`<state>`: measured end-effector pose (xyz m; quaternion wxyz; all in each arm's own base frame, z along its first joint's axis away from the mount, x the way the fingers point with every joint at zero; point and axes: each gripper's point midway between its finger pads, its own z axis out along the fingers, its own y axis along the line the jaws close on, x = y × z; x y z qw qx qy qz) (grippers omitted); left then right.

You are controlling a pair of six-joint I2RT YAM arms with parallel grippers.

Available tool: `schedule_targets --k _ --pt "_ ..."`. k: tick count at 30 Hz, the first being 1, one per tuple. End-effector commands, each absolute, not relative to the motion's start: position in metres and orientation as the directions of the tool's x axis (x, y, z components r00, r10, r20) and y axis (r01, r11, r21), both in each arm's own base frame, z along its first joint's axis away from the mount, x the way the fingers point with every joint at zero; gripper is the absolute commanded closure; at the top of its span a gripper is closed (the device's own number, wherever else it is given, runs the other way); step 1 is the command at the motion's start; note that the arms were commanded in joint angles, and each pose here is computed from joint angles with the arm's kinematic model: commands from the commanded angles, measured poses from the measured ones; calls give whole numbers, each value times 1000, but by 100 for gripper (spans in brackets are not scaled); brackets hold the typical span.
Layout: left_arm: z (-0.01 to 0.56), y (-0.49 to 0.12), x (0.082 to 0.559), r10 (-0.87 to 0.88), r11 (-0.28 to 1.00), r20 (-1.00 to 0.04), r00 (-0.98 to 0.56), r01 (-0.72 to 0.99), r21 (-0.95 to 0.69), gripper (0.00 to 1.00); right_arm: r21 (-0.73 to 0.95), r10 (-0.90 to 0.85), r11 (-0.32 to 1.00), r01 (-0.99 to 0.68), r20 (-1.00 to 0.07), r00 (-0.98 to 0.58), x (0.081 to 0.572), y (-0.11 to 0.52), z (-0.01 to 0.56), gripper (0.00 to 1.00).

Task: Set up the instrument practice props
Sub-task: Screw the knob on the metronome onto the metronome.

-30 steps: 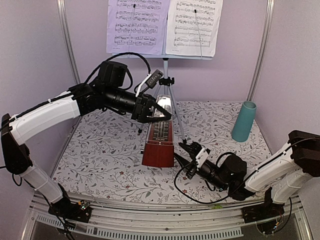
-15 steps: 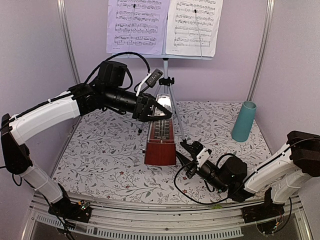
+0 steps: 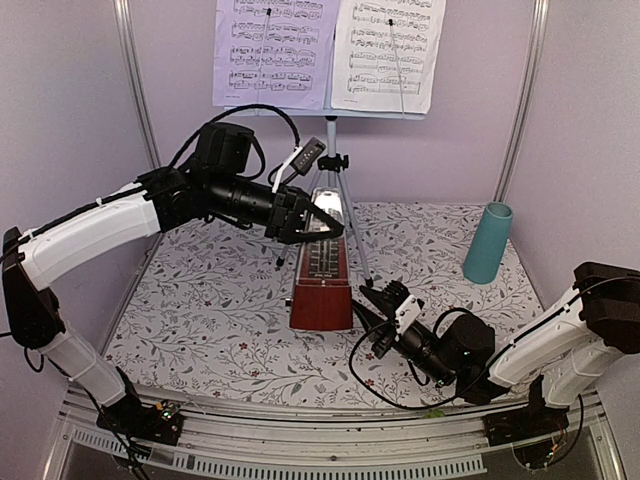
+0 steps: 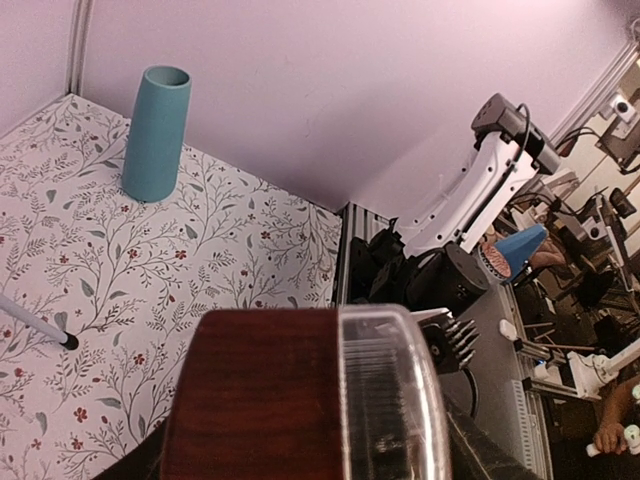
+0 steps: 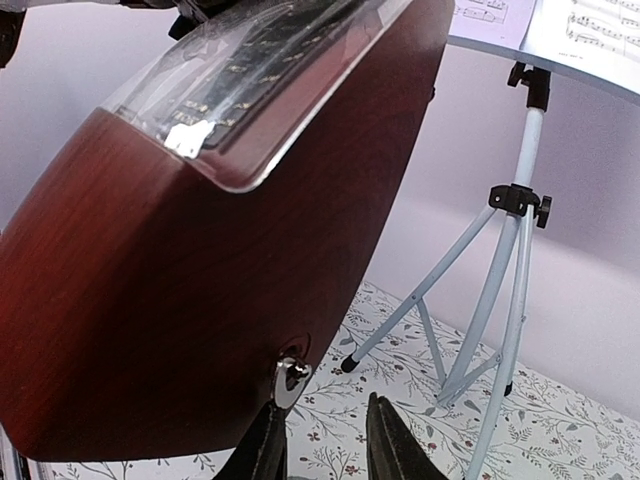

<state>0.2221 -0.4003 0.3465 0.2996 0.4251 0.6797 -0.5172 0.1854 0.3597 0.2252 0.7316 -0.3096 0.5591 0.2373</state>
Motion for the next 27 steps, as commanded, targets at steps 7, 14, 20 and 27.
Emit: schedule_targets --k 7,14,20,27 --pt "363 -396 216 232 61 -864 -447 893 -445 100 -116 121 684 -720 -956 269 178 359 253 75" --pt "362 -397 216 233 58 -863 -449 892 -448 100 -126 121 680 -722 -952 280 178 363 256 78" --pt "362 -395 215 231 59 -863 -449 892 -448 100 -104 127 700 -707 -956 265 183 361 257 79" --pt "362 -392 215 233 85 -848 -477 878 -470 100 -70 138 672 -738 -966 217 177 357 243 70"
